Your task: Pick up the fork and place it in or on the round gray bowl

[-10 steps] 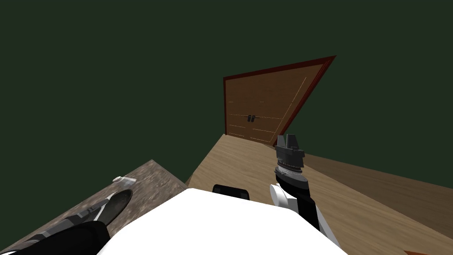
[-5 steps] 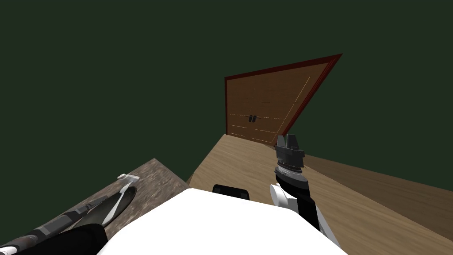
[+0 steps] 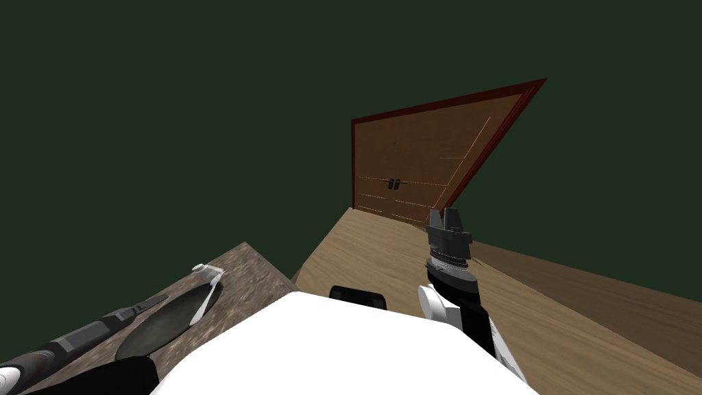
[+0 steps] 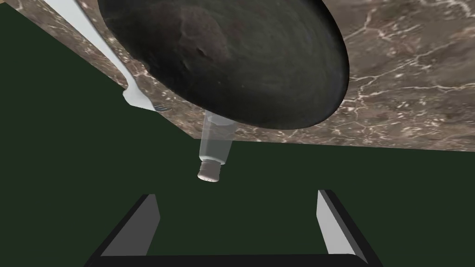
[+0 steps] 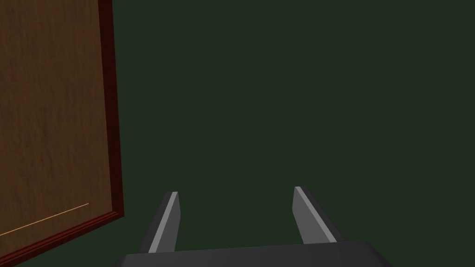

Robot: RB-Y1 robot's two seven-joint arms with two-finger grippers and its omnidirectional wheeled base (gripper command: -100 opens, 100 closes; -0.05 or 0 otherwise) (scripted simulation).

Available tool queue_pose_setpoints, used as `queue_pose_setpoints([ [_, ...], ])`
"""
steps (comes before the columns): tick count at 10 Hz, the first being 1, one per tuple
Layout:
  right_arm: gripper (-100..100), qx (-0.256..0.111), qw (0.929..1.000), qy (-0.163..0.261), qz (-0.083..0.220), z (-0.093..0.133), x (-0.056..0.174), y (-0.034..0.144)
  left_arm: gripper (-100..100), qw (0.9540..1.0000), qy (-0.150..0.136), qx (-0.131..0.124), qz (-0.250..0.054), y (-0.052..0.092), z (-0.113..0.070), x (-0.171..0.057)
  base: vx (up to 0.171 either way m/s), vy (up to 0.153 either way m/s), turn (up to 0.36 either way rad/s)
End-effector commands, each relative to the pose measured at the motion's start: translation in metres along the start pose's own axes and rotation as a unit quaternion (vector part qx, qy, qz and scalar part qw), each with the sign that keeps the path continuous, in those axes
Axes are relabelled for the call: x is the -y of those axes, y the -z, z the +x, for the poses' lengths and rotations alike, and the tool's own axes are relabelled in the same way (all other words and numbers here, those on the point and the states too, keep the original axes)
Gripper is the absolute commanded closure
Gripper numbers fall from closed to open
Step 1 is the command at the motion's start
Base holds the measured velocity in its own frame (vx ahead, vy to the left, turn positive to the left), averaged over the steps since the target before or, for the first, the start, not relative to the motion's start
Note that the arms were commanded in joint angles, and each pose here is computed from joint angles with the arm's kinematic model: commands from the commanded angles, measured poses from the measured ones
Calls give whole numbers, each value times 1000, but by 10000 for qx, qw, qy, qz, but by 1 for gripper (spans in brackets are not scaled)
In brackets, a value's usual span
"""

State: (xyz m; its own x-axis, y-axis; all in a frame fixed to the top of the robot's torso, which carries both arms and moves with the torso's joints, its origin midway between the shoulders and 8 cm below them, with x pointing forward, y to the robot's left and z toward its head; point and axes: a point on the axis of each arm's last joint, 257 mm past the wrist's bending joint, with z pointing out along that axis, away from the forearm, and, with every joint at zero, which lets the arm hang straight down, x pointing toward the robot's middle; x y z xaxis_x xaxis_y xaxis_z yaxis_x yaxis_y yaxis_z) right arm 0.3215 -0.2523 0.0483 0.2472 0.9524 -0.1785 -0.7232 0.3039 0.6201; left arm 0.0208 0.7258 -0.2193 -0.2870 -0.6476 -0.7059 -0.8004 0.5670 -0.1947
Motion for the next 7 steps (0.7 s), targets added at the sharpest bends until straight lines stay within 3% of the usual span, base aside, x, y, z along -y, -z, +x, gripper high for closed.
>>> queue_pose_setpoints([
  [1,0,0,10000,0,0,0,0,0,-100,10000,0,0,0,0,0,0,2,1,14],
  [2,0,0,10000,0,0,0,0,0,0,10000,8,-2,6,0,-1,1,0,0,0],
  [7,0,0,10000,0,0,0,0,0,0,10000,7,-2,6,0,-1,1,0,0,0],
])
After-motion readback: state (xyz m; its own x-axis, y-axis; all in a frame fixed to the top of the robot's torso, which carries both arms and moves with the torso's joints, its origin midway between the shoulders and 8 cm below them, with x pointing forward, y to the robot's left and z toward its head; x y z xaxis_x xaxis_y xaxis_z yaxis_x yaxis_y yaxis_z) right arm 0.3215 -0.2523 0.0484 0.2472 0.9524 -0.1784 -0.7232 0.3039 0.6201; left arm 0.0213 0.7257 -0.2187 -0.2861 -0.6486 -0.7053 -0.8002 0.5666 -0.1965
